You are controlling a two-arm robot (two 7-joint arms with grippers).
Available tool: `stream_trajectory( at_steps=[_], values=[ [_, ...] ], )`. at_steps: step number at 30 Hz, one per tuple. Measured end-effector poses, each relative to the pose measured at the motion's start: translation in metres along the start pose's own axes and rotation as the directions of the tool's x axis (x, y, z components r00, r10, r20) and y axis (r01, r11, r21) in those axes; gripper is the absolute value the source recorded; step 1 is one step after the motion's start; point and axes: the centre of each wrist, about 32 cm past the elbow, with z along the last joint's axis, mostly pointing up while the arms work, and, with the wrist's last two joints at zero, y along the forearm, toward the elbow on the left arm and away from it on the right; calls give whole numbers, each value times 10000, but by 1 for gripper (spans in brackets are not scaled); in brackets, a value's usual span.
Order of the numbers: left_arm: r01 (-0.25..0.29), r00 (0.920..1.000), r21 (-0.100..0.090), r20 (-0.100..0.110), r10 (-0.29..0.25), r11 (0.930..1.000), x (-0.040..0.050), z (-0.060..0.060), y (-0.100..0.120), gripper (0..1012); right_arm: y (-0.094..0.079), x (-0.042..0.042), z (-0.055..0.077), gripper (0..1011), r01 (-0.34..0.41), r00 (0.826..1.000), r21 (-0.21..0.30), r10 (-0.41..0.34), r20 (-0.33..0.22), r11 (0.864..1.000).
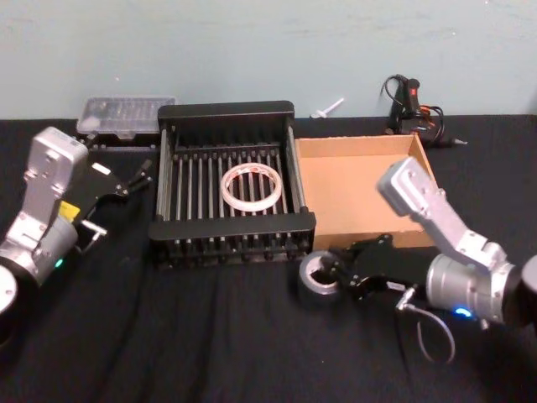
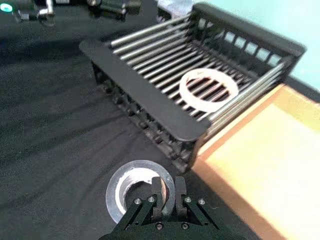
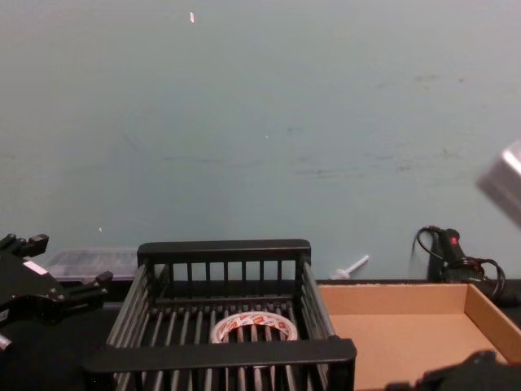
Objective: Pick up the white tape and place it into the black box , Pick up the silver tape and place it into the brown box.
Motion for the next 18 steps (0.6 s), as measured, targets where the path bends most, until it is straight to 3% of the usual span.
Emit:
stream_trajectory(
  at_steps=[11,18],
  values=[
    [0,10000,0,1,0,10000,0,0,0,1001,-211,141,68,160,1111,9937,787,-1118,46,9907],
    [1,10000,1,0,-1,10000,0,0,0,1001,-224,257,152,160,2001,9797,1231,-1999,-136,9720]
  ],
)
